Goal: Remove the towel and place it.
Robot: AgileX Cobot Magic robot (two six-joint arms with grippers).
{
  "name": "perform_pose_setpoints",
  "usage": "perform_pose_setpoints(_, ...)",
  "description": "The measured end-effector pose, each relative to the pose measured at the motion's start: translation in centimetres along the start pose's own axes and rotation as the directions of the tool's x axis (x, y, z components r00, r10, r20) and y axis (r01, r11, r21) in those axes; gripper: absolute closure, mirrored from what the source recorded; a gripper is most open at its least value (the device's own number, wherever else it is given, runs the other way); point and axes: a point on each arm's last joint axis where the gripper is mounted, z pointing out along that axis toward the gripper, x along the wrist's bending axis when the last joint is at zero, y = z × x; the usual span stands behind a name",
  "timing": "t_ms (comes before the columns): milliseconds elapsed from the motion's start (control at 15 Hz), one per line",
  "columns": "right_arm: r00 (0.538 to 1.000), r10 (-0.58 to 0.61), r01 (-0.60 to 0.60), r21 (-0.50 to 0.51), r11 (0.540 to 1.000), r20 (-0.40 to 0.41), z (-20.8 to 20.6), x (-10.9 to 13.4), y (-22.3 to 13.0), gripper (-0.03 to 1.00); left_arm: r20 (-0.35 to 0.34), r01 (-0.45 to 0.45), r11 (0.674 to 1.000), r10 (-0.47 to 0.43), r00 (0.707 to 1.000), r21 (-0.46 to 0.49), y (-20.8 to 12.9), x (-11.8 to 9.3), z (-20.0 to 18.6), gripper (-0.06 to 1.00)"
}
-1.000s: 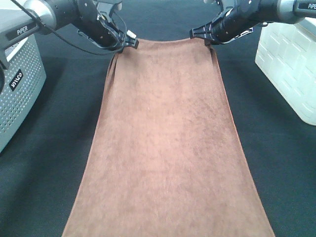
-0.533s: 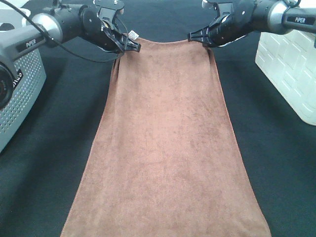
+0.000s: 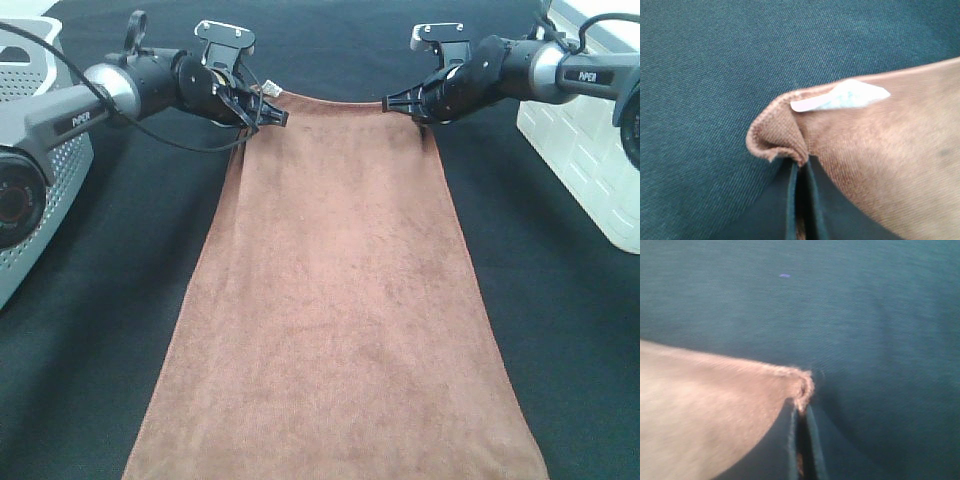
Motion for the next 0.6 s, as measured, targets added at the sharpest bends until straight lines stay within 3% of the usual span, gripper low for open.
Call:
perform_pose_setpoints(467, 0.999, 0.043, -0.043, 0.002, 0.999, -0.013, 1.9, -0.2, -0.9, 0.97, -0.005, 0.005, 1.000, -0.005, 1.000, -0.011, -2.2, -0.1, 1.6, 0.93)
perform_pose_setpoints(600, 0.999, 0.046, -0.046, 0.004, 0.999, -0.010, 2.0, -0.4, -1.1, 0.89, -0.007, 0.005, 1.000, -0.005, 1.000, -0.024, -2.2, -0.1, 1.7, 0.92)
